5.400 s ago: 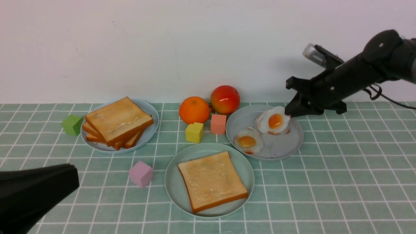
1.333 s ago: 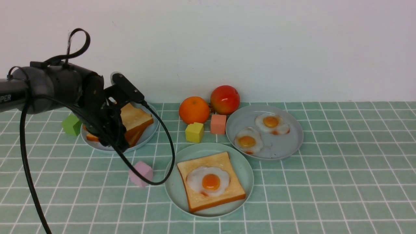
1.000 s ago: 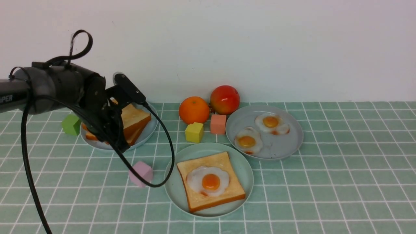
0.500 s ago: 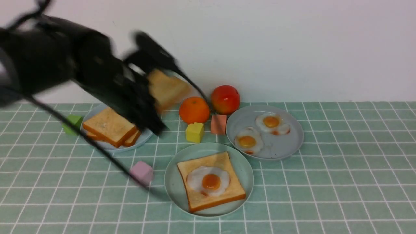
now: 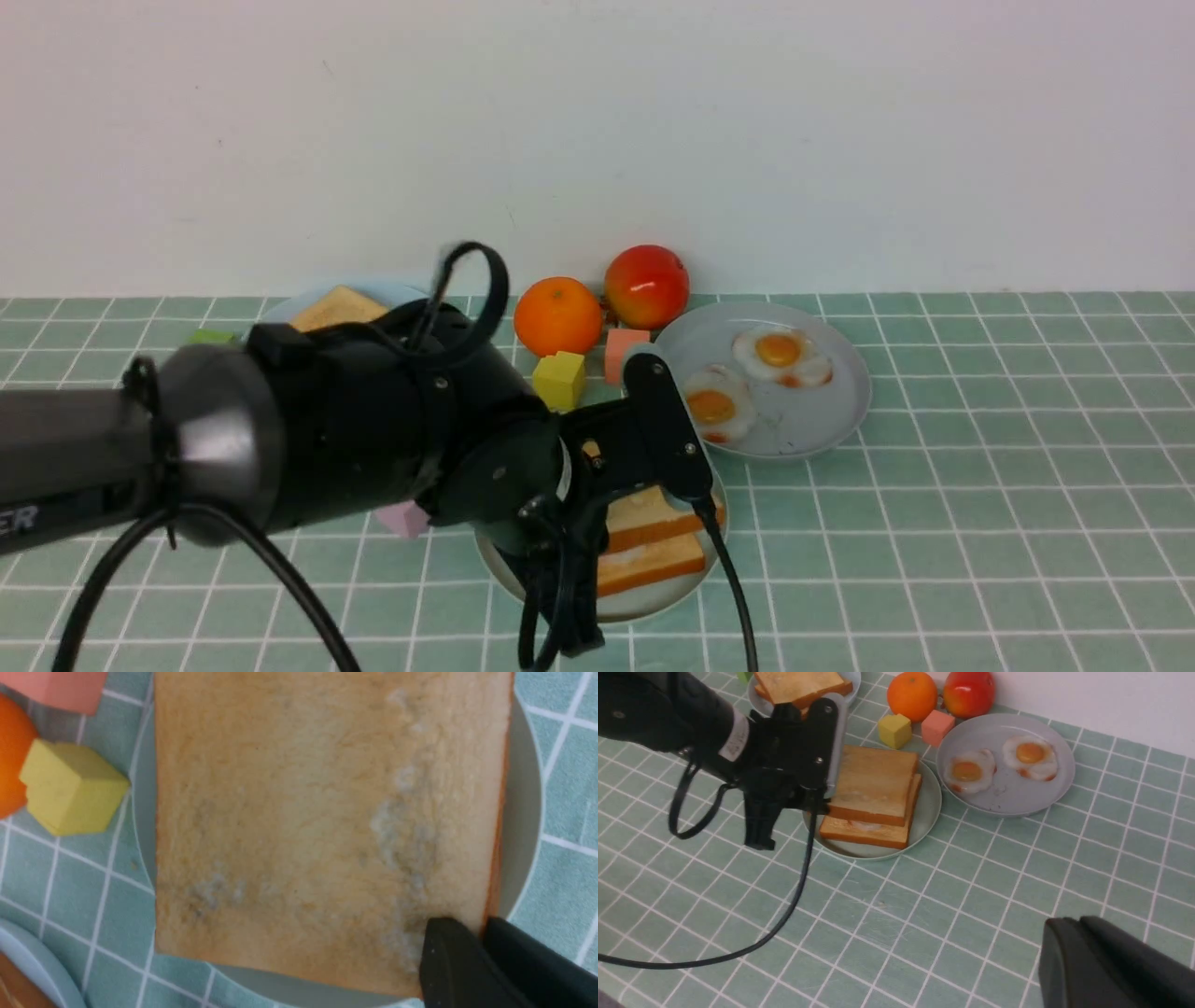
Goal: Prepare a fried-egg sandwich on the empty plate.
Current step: Use the left arm to place a slice of bread on the fried egg in the middle
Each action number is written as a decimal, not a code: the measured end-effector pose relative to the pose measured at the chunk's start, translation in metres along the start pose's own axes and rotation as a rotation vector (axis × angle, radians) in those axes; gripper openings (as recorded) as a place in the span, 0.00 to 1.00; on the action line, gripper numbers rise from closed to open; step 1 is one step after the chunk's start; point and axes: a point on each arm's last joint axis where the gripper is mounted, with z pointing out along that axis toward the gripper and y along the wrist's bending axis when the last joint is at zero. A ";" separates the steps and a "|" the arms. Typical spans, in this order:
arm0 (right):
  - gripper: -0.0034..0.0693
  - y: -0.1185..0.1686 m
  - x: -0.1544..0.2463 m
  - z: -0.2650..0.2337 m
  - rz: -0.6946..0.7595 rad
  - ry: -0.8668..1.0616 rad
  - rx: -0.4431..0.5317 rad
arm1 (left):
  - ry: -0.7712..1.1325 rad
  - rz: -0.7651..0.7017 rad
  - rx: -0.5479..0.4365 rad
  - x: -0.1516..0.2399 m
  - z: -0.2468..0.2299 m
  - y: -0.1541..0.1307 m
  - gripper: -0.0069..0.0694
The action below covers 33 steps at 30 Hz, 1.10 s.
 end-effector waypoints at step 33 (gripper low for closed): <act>0.12 0.005 0.001 0.000 0.025 0.017 -0.052 | 0.067 -0.031 0.004 0.006 0.030 -0.005 0.70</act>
